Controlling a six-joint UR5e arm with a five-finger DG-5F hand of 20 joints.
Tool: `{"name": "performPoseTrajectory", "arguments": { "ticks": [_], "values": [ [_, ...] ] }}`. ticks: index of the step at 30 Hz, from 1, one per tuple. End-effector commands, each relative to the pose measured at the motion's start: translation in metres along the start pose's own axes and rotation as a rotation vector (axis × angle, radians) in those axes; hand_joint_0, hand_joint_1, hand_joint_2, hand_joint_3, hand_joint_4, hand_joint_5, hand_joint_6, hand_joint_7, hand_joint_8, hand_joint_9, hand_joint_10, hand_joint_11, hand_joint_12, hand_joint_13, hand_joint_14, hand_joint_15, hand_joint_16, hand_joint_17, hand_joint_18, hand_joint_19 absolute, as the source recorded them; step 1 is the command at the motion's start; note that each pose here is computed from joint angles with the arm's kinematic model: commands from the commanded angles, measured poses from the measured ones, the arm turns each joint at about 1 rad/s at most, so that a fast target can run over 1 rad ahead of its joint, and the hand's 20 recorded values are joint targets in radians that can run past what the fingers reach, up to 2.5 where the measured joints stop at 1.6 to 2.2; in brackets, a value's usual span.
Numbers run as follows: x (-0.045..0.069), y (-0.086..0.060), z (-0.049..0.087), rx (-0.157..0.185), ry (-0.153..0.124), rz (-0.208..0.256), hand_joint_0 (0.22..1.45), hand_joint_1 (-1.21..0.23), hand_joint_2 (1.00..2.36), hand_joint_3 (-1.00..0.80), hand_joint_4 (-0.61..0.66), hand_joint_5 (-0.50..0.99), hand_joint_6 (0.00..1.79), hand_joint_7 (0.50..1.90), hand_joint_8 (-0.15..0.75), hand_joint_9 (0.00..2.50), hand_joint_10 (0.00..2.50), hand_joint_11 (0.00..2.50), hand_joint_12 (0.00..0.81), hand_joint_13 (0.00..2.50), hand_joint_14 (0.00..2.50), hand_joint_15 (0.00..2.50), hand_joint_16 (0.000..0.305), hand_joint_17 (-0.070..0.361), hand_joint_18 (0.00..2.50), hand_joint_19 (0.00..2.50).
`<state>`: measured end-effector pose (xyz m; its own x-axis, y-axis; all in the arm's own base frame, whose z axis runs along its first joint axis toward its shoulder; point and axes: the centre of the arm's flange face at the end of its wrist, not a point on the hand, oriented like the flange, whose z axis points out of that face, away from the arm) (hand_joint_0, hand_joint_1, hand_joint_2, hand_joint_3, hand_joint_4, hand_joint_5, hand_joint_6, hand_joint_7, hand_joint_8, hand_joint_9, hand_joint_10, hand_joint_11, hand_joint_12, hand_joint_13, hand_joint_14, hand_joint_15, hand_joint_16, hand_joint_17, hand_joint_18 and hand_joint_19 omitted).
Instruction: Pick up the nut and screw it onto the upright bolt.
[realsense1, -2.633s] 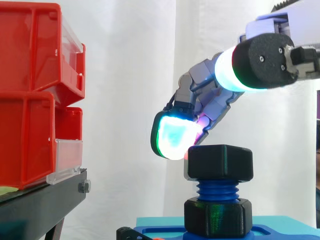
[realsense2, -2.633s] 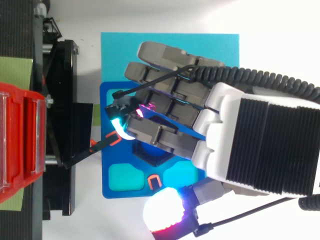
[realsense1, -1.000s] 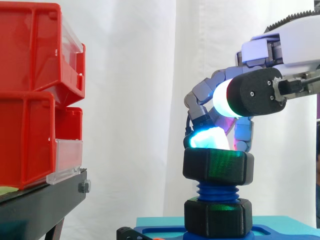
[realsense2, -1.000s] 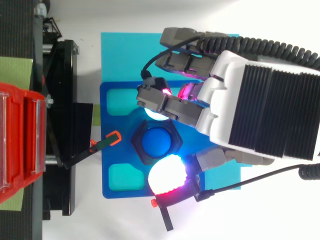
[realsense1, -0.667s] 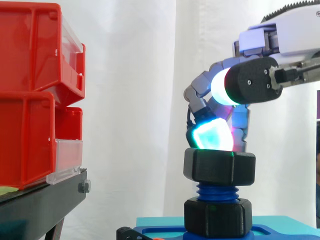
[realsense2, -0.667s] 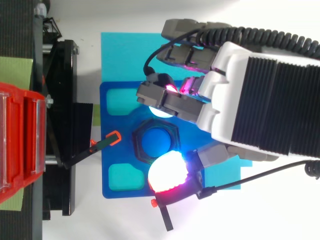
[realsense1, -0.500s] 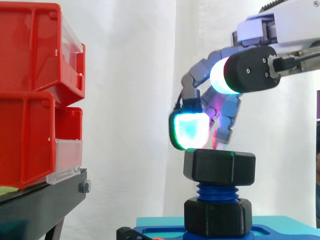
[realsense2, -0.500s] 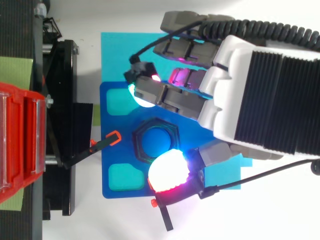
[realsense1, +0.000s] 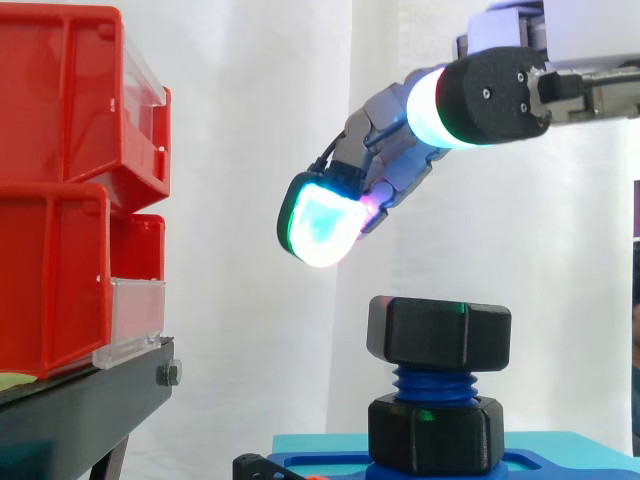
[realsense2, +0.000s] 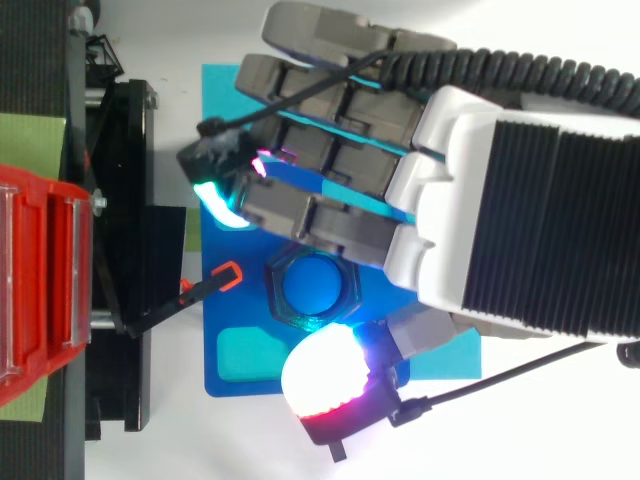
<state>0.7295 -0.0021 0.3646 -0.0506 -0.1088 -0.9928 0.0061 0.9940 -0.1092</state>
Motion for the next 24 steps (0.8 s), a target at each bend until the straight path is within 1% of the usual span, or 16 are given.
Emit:
{"name": "performPoseTrajectory", "arguments": {
  "ticks": [1,3,5,7,9,11,13,16,17,20,21,23,24],
  "values": [
    [0.014,0.004,0.000,-0.001,-0.015,0.016,0.49,0.02,1.00,-0.50,0.10,-0.20,0.50,0.58,0.203,0.44,0.00,0.00,0.336,0.25,0.00,0.00,0.043,0.098,0.00,0.00],
    [0.015,0.005,0.001,0.000,-0.027,0.023,0.49,0.04,1.00,-0.50,0.10,-0.21,0.50,0.58,0.193,0.38,0.00,0.00,0.343,0.19,0.00,0.00,0.043,0.098,0.00,0.00],
    [0.013,0.008,0.003,-0.003,-0.044,0.033,0.49,0.05,1.00,-0.50,0.09,-0.21,0.50,0.58,0.194,0.32,0.00,0.00,0.352,0.13,0.00,0.00,0.044,0.099,0.00,0.00],
    [0.013,0.010,0.003,-0.004,-0.044,0.033,0.49,0.06,1.00,-0.50,0.09,-0.21,0.50,0.58,0.192,0.29,0.00,0.00,0.351,0.10,0.00,0.00,0.044,0.099,0.00,0.00],
    [0.013,0.011,0.003,-0.005,-0.043,0.032,0.49,0.07,1.00,-0.50,0.09,-0.21,0.50,0.58,0.191,0.26,0.00,0.00,0.357,0.08,0.00,0.00,0.045,0.101,0.00,0.00],
    [0.014,0.014,0.002,-0.008,-0.036,0.031,0.49,0.07,1.00,-0.50,0.10,-0.21,0.50,0.59,0.192,0.23,0.00,0.00,0.359,0.06,0.00,0.00,0.045,0.101,0.00,0.00],
    [0.020,0.016,0.000,-0.014,-0.026,0.028,0.49,0.08,1.00,-0.50,0.11,-0.20,0.50,0.60,0.194,0.22,0.00,0.00,0.360,0.06,0.00,0.00,0.045,0.101,0.00,0.00],
    [0.022,0.017,-0.001,-0.016,-0.021,0.027,0.49,0.07,1.00,-0.50,0.16,-0.17,0.50,0.69,0.209,0.26,0.00,0.00,0.360,0.08,0.00,0.00,0.045,0.102,0.00,0.00],
    [0.021,0.018,-0.001,-0.016,-0.023,0.027,0.49,0.07,1.00,-0.50,0.16,-0.16,0.50,0.73,0.212,0.27,0.00,0.00,0.359,0.09,0.00,0.00,0.045,0.101,0.00,0.00],
    [0.022,0.019,-0.001,-0.017,-0.020,0.026,0.50,0.05,1.00,-0.50,0.19,-0.14,0.50,0.83,0.222,0.31,0.00,0.00,0.359,0.13,0.00,0.00,0.044,0.099,0.00,0.00],
    [0.022,0.019,-0.001,-0.017,-0.019,0.026,0.50,0.05,1.00,-0.50,0.19,-0.14,0.50,0.84,0.224,0.32,0.00,0.00,0.359,0.13,0.00,0.00,0.044,0.099,0.00,0.00],
    [0.021,0.019,-0.001,-0.016,-0.018,0.026,0.50,0.04,1.00,-0.50,0.22,-0.12,0.50,0.90,0.231,0.36,0.00,0.00,0.358,0.16,0.00,0.00,0.043,0.098,0.00,0.00],
    [0.023,0.019,-0.002,-0.016,-0.012,0.025,0.50,0.04,1.00,-0.50,0.22,-0.12,0.50,0.90,0.232,0.36,0.00,0.00,0.358,0.16,0.00,0.00,0.043,0.097,0.00,0.00]
  ]
}}
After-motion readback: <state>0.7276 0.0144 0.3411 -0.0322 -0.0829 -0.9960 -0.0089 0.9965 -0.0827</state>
